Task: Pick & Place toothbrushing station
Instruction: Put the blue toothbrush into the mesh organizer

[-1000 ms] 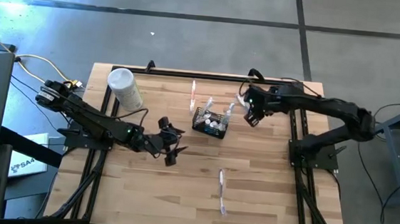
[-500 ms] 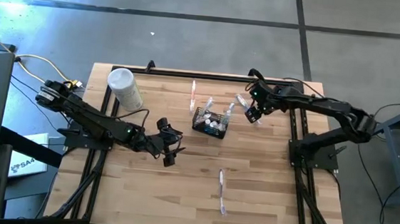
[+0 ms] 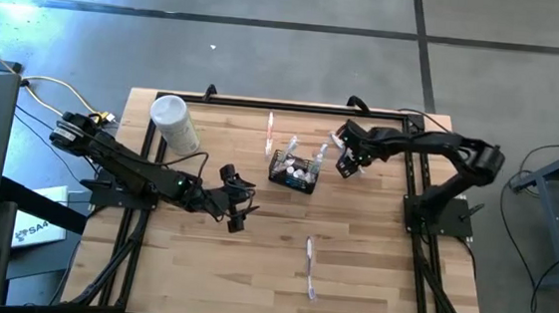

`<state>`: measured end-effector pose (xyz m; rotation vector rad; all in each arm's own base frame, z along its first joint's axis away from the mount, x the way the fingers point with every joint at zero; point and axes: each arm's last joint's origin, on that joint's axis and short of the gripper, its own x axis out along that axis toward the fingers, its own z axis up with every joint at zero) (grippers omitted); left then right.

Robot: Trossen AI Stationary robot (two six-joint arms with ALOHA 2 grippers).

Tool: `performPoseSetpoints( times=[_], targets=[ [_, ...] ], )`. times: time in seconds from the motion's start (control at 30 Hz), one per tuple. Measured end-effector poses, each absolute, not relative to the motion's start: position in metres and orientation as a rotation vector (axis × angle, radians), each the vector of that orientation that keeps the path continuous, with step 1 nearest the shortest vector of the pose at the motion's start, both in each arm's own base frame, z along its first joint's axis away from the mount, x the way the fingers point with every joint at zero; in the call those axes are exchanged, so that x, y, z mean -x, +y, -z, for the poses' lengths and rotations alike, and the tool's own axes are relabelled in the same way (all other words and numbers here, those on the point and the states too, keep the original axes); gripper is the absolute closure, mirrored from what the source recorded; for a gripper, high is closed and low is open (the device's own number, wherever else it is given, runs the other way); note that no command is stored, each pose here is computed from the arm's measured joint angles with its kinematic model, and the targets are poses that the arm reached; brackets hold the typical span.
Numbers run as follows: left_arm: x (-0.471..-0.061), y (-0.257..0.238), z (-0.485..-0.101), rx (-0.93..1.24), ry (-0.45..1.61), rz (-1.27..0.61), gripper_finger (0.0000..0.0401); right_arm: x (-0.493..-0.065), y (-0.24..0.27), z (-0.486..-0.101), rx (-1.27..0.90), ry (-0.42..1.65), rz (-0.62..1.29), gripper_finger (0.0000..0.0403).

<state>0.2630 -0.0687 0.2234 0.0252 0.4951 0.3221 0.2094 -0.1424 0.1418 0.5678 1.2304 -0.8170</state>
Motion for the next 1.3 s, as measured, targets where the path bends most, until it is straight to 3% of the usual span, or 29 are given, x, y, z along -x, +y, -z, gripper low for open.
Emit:
performPoseSetpoints(
  times=[0.3,0.4,0.5,0.77,1.07,1.3],
  targets=[
    [-0.263,-0.069,-0.223,-0.056,0.501,-0.315,0.0108,-0.214,-0.146,-0.119,-0.622,1.314,0.809,0.0173],
    [-0.263,-0.069,-0.223,-0.056,0.501,-0.315,0.0108,-0.213,-0.146,-0.121,-0.643,1.306,0.813,0.0190],
    [-0.263,-0.069,-0.223,-0.056,0.500,-0.315,0.0108,-0.209,-0.145,-0.121,-0.654,1.323,0.831,0.0231],
    [-0.263,-0.070,-0.223,-0.043,0.513,-0.262,0.0108,-0.206,-0.144,-0.121,-0.662,1.356,0.845,0.0388],
    [-0.263,-0.070,-0.223,-0.085,0.518,-0.251,0.0108,-0.194,-0.135,-0.135,-0.671,1.372,0.942,0.0397],
    [-0.264,-0.071,-0.224,-0.156,0.515,-0.228,0.0108,-0.165,-0.108,-0.185,-0.680,1.344,1.020,0.0398]
  ],
)
